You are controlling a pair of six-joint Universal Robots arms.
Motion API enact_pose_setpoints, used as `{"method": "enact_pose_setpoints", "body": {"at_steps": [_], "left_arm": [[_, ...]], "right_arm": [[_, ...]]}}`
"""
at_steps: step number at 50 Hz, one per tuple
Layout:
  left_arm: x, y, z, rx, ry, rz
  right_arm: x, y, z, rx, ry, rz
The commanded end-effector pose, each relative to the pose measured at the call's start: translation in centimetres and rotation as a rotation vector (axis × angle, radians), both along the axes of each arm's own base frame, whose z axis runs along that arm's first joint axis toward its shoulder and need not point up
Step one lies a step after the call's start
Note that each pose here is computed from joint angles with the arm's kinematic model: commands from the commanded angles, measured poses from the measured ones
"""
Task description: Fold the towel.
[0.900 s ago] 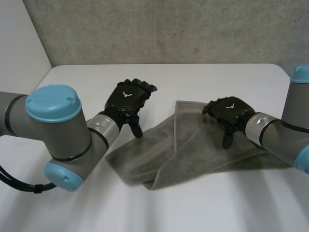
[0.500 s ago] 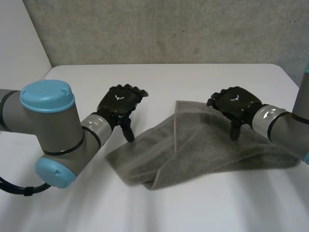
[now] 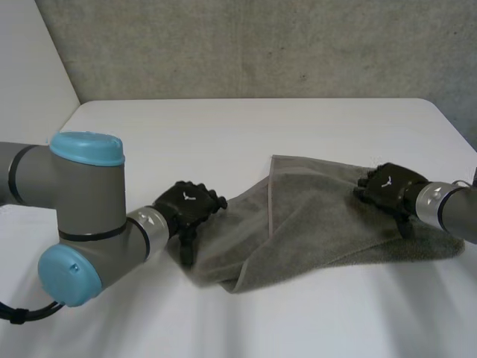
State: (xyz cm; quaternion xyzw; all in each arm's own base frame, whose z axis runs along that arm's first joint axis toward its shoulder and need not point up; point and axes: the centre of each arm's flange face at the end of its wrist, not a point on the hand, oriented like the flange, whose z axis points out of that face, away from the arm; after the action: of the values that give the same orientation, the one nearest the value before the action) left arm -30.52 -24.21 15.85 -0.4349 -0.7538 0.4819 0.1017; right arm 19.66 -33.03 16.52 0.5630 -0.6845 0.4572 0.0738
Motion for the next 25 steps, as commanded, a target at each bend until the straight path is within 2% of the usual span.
{"method": "enact_pose_setpoints", "body": {"at_steps": [1,8,10,11,14,19,25], "left_arm": [[0.0,0.6,-1.2,0.037,-0.054,-0.031],[-0.1,0.8,-1.6,0.033,-0.067,-0.045],[-0.1,0.7,-1.5,0.032,-0.067,-0.045],[-0.1,0.8,-1.5,0.03,-0.064,-0.046],[-0.1,0.8,-1.6,0.031,-0.063,-0.045],[-0.2,0.8,-1.7,0.031,-0.062,-0.045],[-0.3,0.8,-1.7,0.027,-0.058,-0.047]], "right_arm": [[-0.2,-0.6,-2.0,0.048,0.012,-0.006],[-0.3,-1.5,-1.1,0.014,-0.033,-0.036],[-0.3,-2.1,1.1,-0.006,-0.149,-0.104],[-0.3,-2.1,1.1,-0.006,-0.15,-0.105],[0.0,-2.4,2.9,0.008,-0.335,-0.175],[0.4,-2.0,3.0,0.05,-0.393,-0.187],[1.0,-0.8,2.4,0.11,-0.401,-0.193]]}}
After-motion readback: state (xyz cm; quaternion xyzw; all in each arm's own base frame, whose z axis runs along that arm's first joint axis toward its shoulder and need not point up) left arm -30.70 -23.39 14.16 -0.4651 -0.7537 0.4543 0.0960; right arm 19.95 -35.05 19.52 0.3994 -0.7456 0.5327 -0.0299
